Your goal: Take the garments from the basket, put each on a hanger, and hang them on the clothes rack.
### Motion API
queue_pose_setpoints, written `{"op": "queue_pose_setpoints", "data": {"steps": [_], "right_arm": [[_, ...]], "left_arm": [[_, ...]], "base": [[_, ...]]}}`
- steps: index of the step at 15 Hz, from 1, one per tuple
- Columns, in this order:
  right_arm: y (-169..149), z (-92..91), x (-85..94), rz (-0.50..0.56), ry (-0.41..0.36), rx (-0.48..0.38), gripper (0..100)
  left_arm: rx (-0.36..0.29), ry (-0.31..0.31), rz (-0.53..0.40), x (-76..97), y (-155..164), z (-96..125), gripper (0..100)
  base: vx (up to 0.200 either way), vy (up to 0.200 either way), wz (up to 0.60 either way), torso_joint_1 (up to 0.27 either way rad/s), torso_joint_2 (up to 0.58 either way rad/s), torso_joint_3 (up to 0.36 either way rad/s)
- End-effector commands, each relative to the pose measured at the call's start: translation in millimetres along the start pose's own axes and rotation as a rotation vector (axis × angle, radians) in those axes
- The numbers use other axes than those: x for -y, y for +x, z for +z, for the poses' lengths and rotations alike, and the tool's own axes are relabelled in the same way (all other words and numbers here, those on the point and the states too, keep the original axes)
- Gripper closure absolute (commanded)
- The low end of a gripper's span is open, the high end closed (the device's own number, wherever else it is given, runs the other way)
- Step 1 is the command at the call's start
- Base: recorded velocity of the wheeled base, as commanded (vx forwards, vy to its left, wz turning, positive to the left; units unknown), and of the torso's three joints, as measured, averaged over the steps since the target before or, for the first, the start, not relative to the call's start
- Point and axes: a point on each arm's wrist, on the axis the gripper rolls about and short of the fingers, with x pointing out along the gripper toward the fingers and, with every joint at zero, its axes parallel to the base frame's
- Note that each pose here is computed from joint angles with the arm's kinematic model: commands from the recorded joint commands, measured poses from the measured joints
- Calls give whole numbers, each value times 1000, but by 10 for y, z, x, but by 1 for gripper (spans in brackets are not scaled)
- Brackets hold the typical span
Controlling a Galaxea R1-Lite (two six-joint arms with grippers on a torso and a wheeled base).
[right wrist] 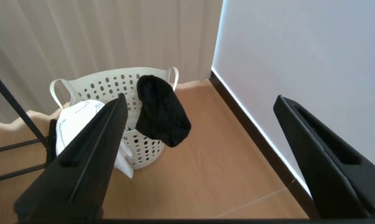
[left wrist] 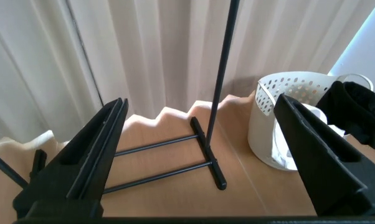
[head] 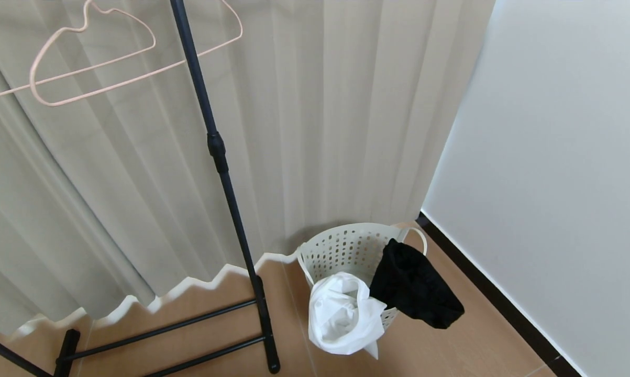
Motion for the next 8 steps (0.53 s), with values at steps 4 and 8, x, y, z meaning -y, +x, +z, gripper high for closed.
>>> {"op": "queue_pose_setpoints", "data": {"steps": [4,8], "right_arm": [[1,0,0,0,-1,0,0],[1,0,0,0,-1,0,0]], "left_arm": [[0,0,2,0,0,0,0],[0,-2,2,0,0,0,0]], "base": [[0,0,0,2,4,-196],[0,0,0,1,2,-198]]}}
